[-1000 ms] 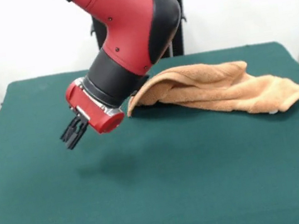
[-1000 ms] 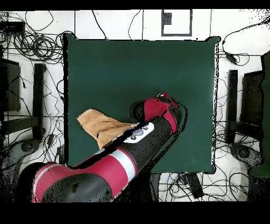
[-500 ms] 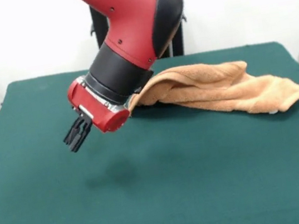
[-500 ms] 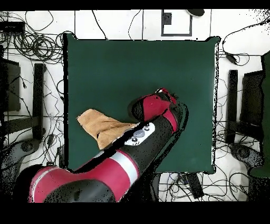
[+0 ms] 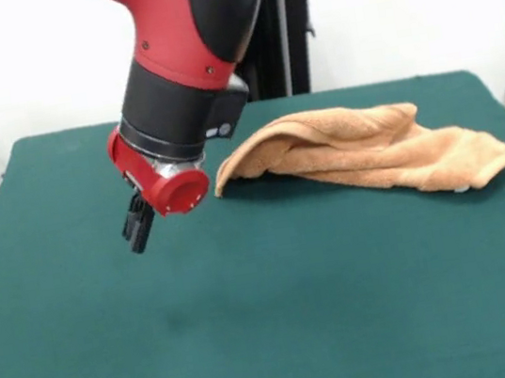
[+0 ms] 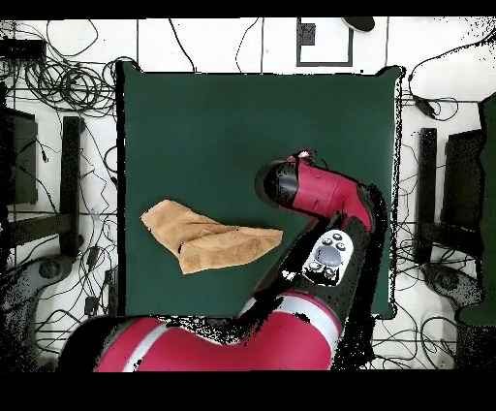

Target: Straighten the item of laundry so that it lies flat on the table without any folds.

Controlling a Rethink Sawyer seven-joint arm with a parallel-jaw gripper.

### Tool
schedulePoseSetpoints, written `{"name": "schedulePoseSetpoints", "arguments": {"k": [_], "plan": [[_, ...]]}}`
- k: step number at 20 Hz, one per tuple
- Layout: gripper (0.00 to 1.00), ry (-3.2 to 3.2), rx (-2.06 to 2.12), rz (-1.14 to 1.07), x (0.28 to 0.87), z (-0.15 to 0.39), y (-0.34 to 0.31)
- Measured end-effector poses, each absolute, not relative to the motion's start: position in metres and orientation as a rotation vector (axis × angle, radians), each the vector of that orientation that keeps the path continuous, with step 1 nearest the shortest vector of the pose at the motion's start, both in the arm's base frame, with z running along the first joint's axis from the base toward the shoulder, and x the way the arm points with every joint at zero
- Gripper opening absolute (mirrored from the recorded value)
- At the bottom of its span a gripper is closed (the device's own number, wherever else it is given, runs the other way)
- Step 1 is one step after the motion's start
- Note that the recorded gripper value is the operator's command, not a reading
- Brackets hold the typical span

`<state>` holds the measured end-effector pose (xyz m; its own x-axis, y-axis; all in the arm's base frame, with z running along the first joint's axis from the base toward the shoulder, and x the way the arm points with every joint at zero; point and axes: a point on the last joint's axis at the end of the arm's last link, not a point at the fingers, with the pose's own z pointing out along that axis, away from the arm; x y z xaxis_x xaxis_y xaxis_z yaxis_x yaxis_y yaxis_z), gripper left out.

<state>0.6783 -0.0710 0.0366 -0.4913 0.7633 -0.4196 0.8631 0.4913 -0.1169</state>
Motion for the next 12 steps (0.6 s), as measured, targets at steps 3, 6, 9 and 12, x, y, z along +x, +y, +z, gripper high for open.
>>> {"name": "schedulePoseSetpoints", "arguments": {"k": [3, 6, 9, 12], "plan": [[0.00, 2.445, 1.416, -0.399, 0.682, 0.046, -0.063], [0.00, 2.466, 1.441, -0.337, 0.685, 0.053, -0.046], [0.00, 2.486, 1.442, -0.279, 0.687, 0.057, -0.026], [0.00, 2.513, 1.431, -0.244, 0.685, 0.055, -0.004]]}}
